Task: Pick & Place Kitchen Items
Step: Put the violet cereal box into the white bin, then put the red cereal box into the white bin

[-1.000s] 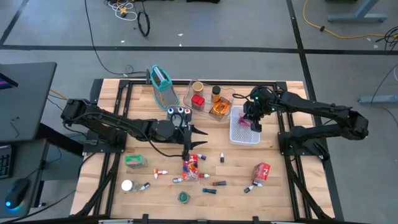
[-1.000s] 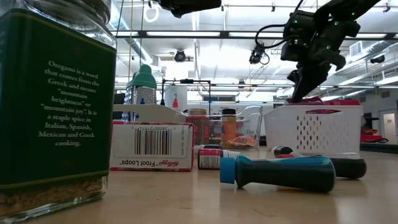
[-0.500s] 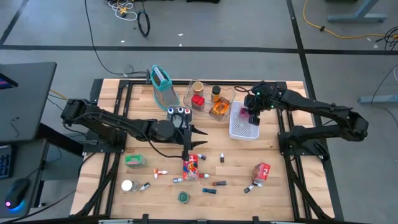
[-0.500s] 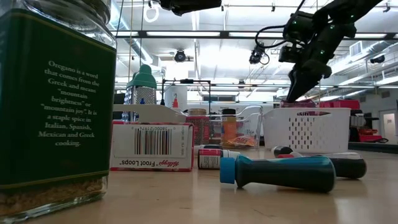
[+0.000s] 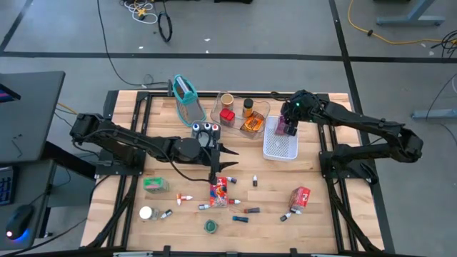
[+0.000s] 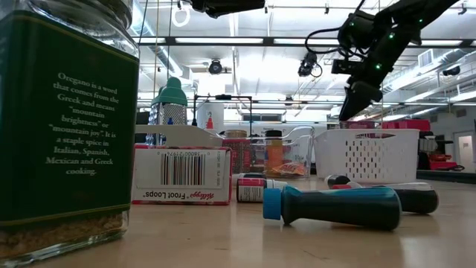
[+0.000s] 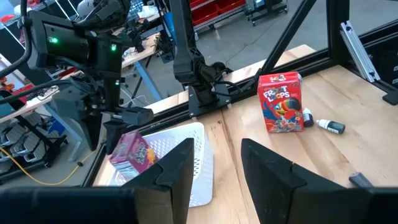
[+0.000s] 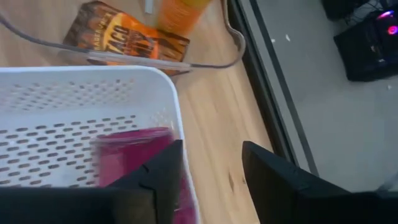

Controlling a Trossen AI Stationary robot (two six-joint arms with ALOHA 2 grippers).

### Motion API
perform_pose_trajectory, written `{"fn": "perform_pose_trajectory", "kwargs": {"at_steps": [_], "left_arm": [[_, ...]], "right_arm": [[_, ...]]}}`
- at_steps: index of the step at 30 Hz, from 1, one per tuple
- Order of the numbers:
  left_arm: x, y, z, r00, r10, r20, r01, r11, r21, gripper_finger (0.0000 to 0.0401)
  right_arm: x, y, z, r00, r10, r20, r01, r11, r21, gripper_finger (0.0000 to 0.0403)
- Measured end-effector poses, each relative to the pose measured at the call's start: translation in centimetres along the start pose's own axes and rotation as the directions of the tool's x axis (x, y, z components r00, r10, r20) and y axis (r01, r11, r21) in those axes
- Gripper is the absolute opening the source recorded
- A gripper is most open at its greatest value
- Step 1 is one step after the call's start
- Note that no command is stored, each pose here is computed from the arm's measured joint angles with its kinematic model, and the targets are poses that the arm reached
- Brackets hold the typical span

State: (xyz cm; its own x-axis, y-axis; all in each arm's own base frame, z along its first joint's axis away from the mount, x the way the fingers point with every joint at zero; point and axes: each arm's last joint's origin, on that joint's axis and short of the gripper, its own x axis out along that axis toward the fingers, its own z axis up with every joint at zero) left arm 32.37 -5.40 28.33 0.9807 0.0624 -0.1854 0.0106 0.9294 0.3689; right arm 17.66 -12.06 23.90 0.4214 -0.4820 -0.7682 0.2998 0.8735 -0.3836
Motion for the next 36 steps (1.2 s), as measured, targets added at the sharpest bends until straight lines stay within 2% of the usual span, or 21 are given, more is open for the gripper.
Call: {"fn": "perform_pose_trajectory", "kwargs": {"at_steps": [6, 10, 14, 17, 21, 25, 30, 36], "left_arm": [[0.0, 0.0, 0.0, 1.0, 0.0, 0.0, 0.0, 1.0, 0.0, 0.0142], [0.0, 0.0, 0.0, 1.0, 0.0, 0.0, 0.0, 1.0, 0.0, 0.0142], [0.0, 0.0, 0.0, 1.0, 0.0, 0.0, 0.0, 1.0, 0.0, 0.0142], [0.0, 0.0, 0.0, 1.0, 0.0, 0.0, 0.0, 1.0, 0.0, 0.0142], [0.0, 0.0, 0.0, 1.0, 0.0, 0.0, 0.0, 1.0, -0.001, 0.0142], [0.0, 0.0, 0.0, 1.0, 0.0, 0.001, 0.0, 1.0, -0.001, 0.0142], [0.0, 0.0, 0.0, 1.0, 0.0, 0.0, 0.0, 1.0, -0.001, 0.0142], [0.0, 0.0, 0.0, 1.0, 0.0, 0.0, 0.0, 1.0, -0.001, 0.0142]], "right_arm": [[-0.9, 0.8, 0.4, 0.998, 0.03, 0.05, -0.028, 0.999, -0.03, 0.0167], [-2.7, 1.6, 0.9, 0.995, 0.06, 0.082, -0.057, 0.997, -0.045, 0.0161], [-5.1, 2.8, 1.3, 0.988, 0.146, 0.055, -0.145, 0.989, -0.028, 0.016], [-6.4, 4.1, 1.6, 0.962, 0.266, 0.061, -0.265, 0.964, -0.019, 0.016], [-7.5, 6.5, 1.7, 0.865, 0.498, 0.058, -0.497, 0.867, -0.029, 0.016], [-8.7, 9.1, 2.0, 0.774, 0.63, 0.063, -0.627, 0.777, -0.057, 0.016], [-10.6, 12.1, 2.1, 0.685, 0.724, 0.078, -0.711, 0.688, -0.148, 0.016], [-12.3, 15.6, 1.0, 0.573, 0.819, 0.037, -0.77, 0.553, -0.318, 0.016]]}}
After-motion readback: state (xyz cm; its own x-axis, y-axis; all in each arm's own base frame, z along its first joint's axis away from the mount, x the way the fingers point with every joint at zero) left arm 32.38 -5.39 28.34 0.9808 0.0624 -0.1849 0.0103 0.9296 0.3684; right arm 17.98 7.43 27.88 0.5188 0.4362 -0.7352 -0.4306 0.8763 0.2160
